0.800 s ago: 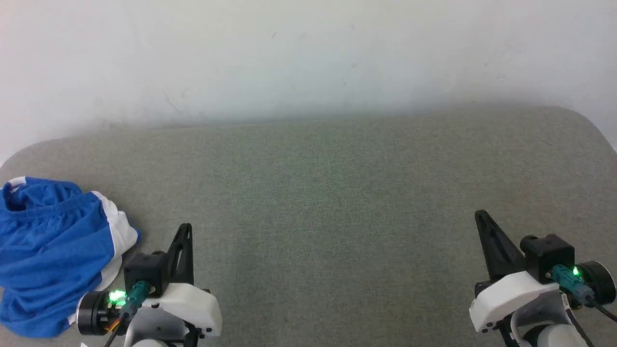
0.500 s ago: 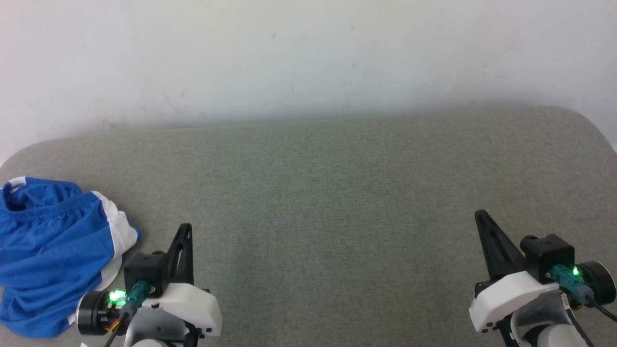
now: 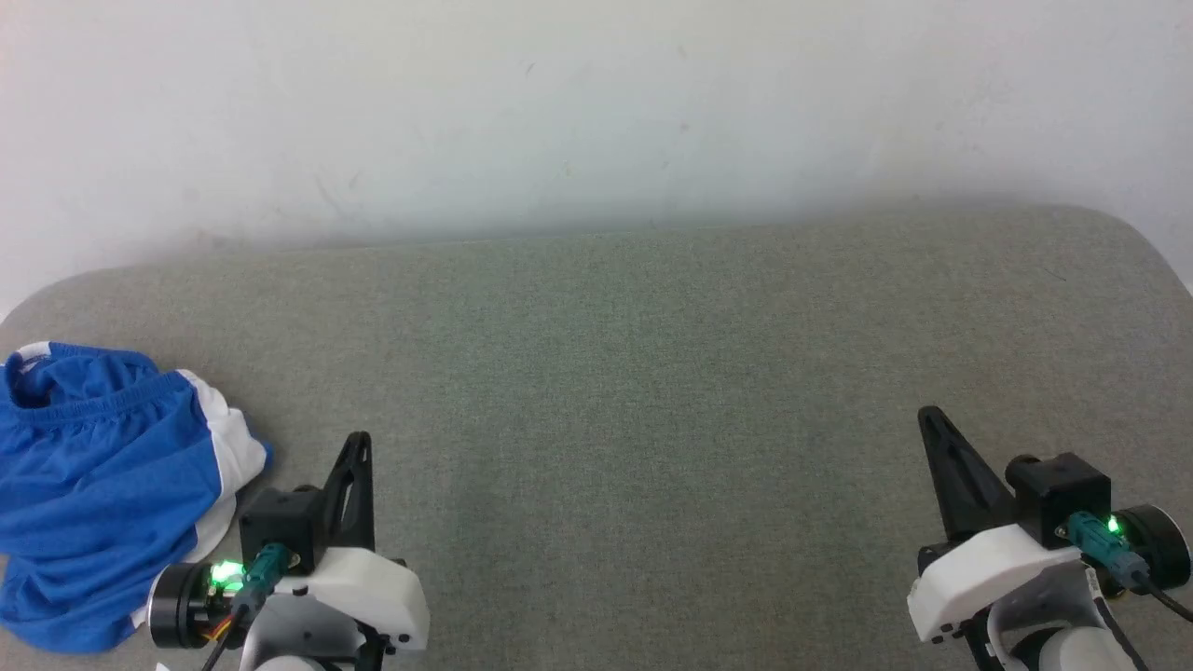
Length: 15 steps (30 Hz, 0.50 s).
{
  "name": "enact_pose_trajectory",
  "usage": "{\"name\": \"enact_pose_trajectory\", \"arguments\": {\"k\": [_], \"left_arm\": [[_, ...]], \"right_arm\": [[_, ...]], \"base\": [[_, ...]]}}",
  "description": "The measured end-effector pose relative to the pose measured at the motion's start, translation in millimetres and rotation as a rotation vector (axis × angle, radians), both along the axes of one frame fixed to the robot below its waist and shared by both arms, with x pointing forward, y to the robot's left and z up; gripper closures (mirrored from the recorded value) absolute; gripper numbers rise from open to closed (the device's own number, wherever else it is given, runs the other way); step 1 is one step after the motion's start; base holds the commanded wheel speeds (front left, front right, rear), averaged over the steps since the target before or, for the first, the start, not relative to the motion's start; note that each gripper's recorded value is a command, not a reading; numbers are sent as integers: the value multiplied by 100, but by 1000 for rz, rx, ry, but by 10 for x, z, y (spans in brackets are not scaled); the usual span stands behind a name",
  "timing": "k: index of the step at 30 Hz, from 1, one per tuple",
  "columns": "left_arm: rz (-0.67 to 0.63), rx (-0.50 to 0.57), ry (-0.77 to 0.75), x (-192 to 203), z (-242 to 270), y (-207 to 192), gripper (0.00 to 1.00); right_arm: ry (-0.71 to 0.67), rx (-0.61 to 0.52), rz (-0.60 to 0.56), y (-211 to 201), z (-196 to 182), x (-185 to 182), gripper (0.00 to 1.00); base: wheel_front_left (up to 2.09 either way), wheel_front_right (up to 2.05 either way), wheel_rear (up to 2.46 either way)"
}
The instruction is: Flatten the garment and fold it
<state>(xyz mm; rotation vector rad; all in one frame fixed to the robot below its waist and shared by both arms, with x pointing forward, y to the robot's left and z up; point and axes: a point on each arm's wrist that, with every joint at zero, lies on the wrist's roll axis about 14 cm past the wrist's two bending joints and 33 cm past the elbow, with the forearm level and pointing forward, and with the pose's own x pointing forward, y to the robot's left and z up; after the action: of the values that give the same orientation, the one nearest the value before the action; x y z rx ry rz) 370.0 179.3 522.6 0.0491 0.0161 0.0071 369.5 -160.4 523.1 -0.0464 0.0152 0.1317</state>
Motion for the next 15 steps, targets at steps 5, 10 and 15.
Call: {"name": "enact_pose_trajectory", "arguments": {"k": [5,10,15], "left_arm": [[0,0,0,0,0,0,100],[0,0,1,-1,-5,0,0],[0,0,2,-1,-6,1,0]], "right_arm": [[0,0,0,0,0,0,100],[2,0,0,-2,-5,-1,0],[3,2,-2,-7,-12,0,0]], "base": [[0,0,0],[0,0,0],[0,0,0]]}}
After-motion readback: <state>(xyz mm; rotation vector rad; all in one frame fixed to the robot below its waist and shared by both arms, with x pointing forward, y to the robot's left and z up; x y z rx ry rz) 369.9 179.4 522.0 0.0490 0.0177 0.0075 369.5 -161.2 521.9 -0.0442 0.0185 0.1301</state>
